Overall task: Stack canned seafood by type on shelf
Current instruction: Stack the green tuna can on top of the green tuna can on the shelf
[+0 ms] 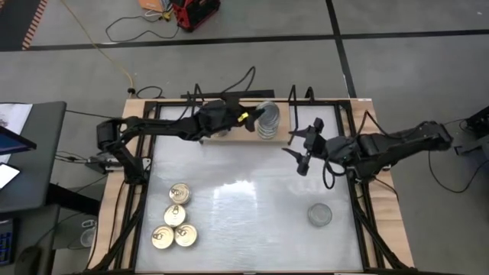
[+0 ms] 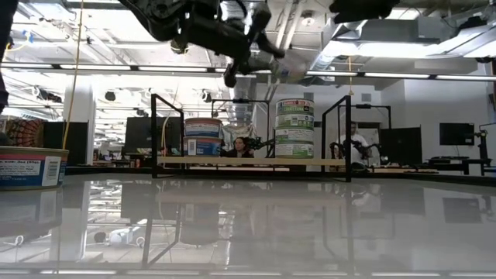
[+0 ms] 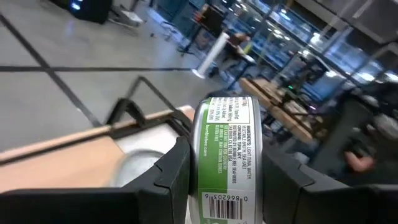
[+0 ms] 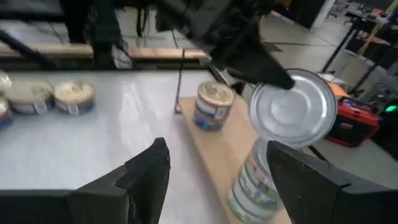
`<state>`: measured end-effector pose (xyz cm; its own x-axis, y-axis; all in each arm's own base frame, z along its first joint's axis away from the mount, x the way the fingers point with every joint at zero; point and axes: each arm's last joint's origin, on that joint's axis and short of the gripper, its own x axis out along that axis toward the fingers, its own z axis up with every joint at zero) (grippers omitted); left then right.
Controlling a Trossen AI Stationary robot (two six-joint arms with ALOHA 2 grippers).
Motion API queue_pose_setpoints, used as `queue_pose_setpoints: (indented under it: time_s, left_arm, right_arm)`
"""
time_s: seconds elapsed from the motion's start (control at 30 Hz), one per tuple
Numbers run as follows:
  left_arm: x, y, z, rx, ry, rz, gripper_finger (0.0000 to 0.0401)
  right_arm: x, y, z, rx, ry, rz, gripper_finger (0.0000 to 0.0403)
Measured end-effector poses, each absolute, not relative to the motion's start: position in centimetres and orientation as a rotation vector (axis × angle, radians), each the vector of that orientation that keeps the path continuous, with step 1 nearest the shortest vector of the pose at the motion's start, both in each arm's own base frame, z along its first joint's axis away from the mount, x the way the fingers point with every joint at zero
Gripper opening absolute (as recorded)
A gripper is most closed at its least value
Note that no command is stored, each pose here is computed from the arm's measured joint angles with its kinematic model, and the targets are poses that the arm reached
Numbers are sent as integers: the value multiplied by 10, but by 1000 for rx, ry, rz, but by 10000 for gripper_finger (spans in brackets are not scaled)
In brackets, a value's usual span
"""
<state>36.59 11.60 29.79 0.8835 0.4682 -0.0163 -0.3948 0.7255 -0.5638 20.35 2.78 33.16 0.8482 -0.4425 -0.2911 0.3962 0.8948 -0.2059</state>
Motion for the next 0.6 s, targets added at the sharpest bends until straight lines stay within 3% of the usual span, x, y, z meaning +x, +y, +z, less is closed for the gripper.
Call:
queue_pose_setpoints:
  time_s: [0.6]
  left_arm:
    - [395, 139, 267, -734, -90, 474, 149]
  right_arm:
    - [192, 42, 333, -181, 329, -486, 292]
